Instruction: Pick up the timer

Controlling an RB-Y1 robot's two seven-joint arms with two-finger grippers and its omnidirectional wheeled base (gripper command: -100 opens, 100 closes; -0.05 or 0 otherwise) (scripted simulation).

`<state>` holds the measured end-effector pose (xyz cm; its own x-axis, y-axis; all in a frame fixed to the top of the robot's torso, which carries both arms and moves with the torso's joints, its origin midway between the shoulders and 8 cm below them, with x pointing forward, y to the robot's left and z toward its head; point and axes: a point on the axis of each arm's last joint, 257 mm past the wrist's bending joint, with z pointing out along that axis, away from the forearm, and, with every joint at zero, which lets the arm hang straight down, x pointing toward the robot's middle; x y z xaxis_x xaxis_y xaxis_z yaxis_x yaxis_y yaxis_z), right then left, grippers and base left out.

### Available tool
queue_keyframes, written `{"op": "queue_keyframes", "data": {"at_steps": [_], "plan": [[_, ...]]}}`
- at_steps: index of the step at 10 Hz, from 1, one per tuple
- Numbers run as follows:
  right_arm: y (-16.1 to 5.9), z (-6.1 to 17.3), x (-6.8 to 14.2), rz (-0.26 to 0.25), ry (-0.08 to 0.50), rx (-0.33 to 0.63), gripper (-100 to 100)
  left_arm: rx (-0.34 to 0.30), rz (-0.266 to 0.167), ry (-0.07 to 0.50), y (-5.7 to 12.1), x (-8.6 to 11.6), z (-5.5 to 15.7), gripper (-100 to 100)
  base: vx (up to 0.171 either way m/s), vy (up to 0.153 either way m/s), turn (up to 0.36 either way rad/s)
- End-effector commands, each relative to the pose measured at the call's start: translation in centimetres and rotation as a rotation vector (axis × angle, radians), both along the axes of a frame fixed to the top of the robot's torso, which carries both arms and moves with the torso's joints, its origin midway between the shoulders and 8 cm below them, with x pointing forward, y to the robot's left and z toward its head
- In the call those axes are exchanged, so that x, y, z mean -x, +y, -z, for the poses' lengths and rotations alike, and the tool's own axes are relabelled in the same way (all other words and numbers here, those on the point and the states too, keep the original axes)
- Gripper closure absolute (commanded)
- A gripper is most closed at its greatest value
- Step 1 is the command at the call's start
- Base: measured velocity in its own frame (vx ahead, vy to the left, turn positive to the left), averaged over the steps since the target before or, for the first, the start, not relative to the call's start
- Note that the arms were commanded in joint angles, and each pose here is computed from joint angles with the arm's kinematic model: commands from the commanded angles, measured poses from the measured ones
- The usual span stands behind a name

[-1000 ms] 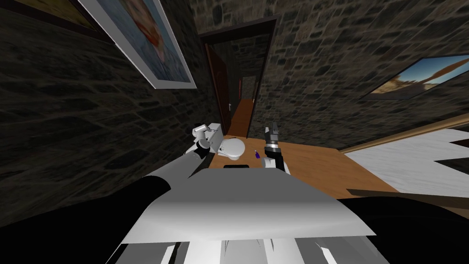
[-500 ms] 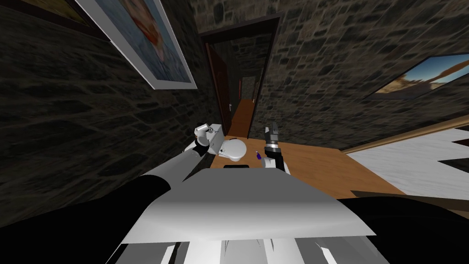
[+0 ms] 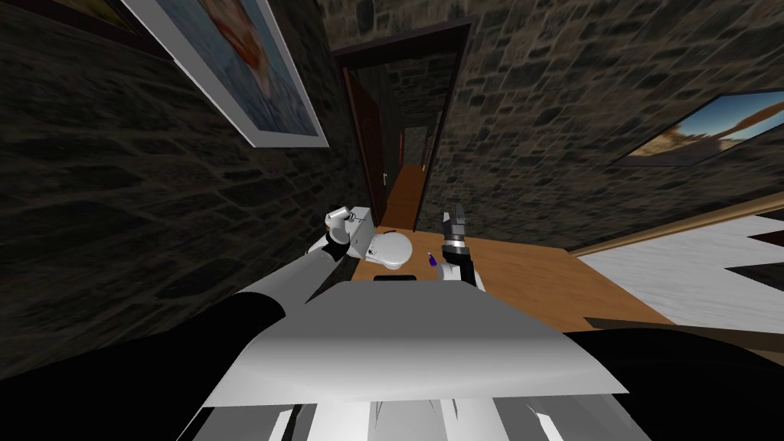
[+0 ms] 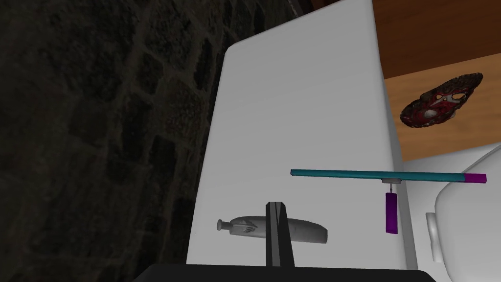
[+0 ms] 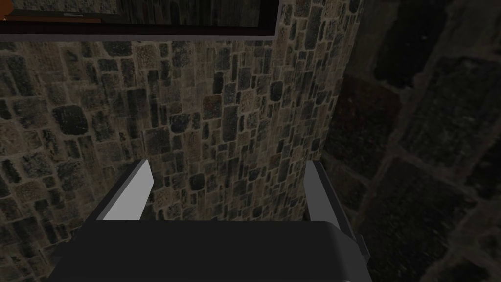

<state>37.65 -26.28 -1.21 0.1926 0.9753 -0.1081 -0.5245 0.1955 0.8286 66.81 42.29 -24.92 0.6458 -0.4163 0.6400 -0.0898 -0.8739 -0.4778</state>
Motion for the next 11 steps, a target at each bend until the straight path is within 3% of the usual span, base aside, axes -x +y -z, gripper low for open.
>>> {"op": "queue_keyframes", "data": {"at_steps": [1,3,5,11], "plan": [[0.0,0.0,0.0,0.000,0.000,0.000,0,0.000,0.000,0.000,0.0,0.0,0.0,100,0.000,0.000,0.000],[0.0,0.0,0.0,0.000,0.000,0.000,0,0.000,0.000,0.000,0.0,0.0,0.0,100,0.000,0.000,0.000],[0.0,0.0,0.0,0.000,0.000,0.000,0,0.036,0.000,0.010,-0.7,-0.1,-0.1,-100,-0.008,0.041,-0.007],[0.0,0.0,0.0,0.000,0.000,0.000,0,0.152,0.006,0.046,-3.5,-0.3,-0.5,-100,-0.014,0.132,-0.021]]}}
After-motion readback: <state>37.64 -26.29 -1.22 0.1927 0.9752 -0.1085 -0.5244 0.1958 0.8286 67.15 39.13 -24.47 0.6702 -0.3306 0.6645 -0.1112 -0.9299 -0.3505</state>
